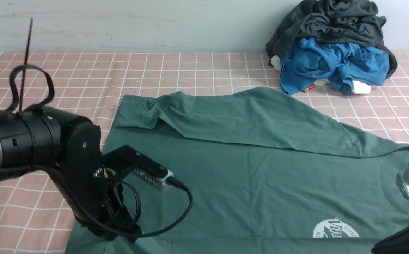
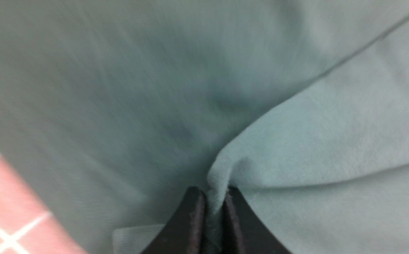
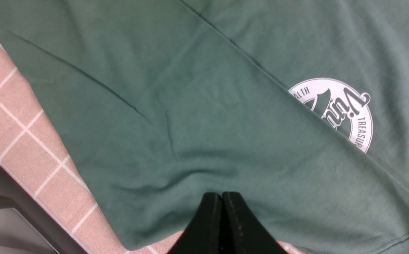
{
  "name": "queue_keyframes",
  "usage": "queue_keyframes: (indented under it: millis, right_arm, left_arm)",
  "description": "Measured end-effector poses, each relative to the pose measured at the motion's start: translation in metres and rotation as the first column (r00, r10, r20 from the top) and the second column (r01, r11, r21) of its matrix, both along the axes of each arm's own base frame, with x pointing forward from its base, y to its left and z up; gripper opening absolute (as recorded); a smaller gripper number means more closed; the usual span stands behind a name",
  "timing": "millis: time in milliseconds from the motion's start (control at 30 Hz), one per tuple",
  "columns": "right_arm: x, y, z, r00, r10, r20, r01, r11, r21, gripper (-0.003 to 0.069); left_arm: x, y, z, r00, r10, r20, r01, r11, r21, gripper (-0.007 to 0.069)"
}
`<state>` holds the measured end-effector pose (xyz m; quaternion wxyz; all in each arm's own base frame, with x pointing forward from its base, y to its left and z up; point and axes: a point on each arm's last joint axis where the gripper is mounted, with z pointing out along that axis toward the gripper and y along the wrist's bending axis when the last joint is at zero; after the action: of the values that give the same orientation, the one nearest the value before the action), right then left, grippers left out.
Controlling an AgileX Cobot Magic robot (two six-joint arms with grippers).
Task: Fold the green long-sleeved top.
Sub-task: Use the left arm to clamp the cuff closest to it, then use the left arm to drag and place the cuff at the centered position on the left edge of the fabric
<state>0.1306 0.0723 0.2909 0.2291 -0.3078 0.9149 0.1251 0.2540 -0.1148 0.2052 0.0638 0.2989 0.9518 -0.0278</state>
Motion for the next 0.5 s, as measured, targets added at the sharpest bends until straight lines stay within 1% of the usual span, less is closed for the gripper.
queue_keyframes:
  millis: [33, 67, 267, 433, 500]
  right_arm:
    - [0.000, 0.000, 0.000, 1.000, 0.000, 0.001, 0.000, 1.000, 0.000, -0.0014]
    - [0.000, 0.000, 0.000, 1.000, -0.001, 0.005, 0.001, 1.000, 0.002, -0.0014]
    - [0.003, -0.001, 0.001, 0.999, -0.007, 0.036, 0.007, 1.000, -0.006, -0.0014]
    - [0.006, -0.002, 0.001, 0.998, -0.014, 0.062, 0.016, 1.000, -0.023, -0.0014]
    - [0.006, -0.003, 0.001, 0.997, -0.021, 0.069, 0.023, 0.999, -0.029, -0.0014]
  left_arm:
    - [0.000, 0.000, 0.002, 1.000, 0.000, 0.001, 0.000, 1.000, 0.000, 0.0028]
    - [0.005, -0.002, 0.014, 1.000, -0.005, 0.031, 0.005, 1.000, -0.007, 0.0028]
    - [0.029, -0.009, 0.049, 0.987, -0.022, 0.159, 0.025, 1.000, -0.016, 0.0028]
    - [0.055, -0.014, 0.076, 0.960, -0.047, 0.277, 0.046, 0.999, 0.011, 0.0031]
    - [0.062, -0.016, 0.080, 0.953, -0.051, 0.298, 0.049, 0.999, 0.016, 0.0034]
